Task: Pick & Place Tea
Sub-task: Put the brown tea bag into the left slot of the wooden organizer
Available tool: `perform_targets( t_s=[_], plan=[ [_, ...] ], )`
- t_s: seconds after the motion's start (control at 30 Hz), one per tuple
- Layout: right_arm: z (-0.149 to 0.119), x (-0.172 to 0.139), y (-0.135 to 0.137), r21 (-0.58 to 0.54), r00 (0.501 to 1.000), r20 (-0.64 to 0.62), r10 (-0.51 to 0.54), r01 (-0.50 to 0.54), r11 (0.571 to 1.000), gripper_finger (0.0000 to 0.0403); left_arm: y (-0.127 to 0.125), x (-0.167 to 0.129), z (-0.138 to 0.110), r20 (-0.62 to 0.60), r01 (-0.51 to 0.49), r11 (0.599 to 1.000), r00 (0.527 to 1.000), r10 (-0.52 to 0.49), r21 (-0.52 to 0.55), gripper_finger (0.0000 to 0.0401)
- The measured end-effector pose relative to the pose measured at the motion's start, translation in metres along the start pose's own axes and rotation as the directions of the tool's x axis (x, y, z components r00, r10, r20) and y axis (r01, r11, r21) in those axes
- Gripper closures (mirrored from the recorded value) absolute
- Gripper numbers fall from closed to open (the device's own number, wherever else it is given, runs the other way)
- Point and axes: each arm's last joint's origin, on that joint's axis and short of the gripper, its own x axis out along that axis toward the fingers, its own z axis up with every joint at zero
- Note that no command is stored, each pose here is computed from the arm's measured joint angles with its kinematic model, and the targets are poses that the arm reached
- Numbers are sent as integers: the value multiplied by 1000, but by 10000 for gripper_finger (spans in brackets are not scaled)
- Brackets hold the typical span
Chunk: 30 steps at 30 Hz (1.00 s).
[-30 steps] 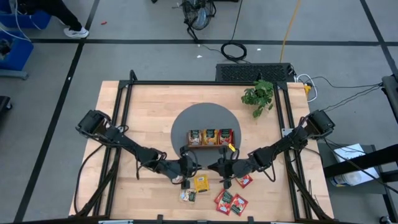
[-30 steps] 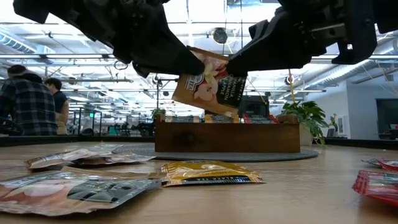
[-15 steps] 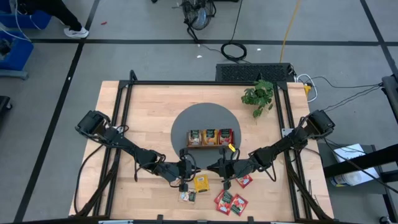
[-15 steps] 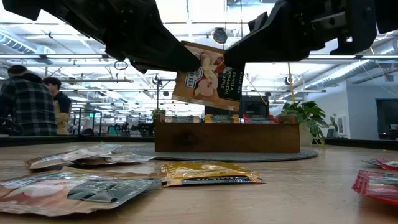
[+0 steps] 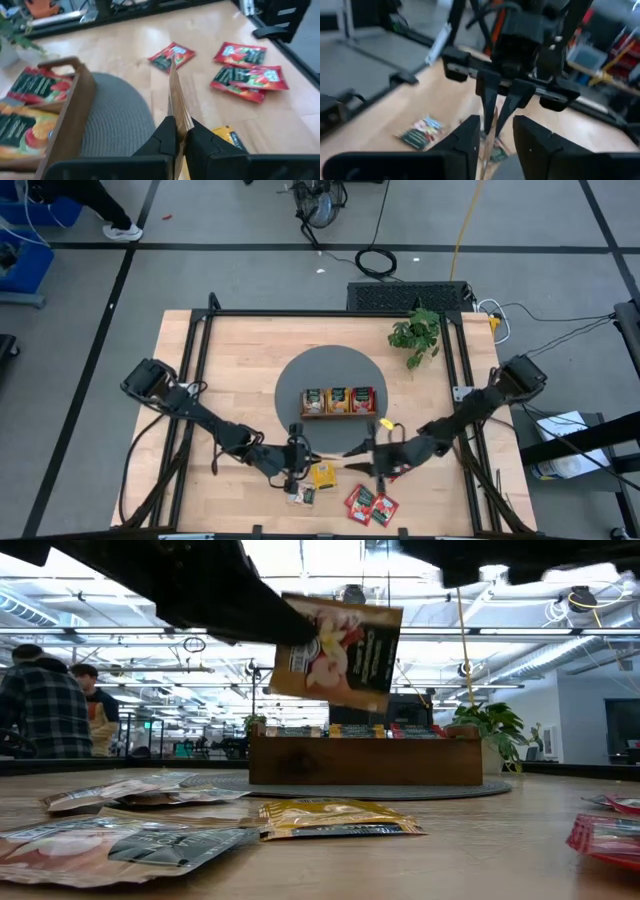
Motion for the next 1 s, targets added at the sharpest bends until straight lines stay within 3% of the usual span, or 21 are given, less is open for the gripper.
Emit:
perform_targets(
  t_s=[0.13, 0.33, 0.6, 0.83, 1.0],
  plan=[
    [-10, -39, -4, 57, 982, 188, -18, 7, 998, 300, -4, -2, 1, 17, 4, 1000, 1000, -4, 29, 361],
    [-32, -72, -16, 200, 964, 264, -42, -12, 980, 321, -3, -2, 3, 34, -14, 999, 999, 12, 48, 386],
    [-41, -59, -23, 320, 982, 188, 23, -84, 944, 320, 3, 1, 6, 53, -34, 998, 998, 32, 43, 354],
    [-53, -39, -29, 428, 989, 141, 41, -98, 898, 271, 2, -1, 17, 162, -55, 994, 986, 40, 92, 386],
    [-54, -28, -30, 443, 990, 137, 27, -86, 892, 239, 3, -1, 19, 181, -114, 989, 979, 96, 91, 376]
  ],
)
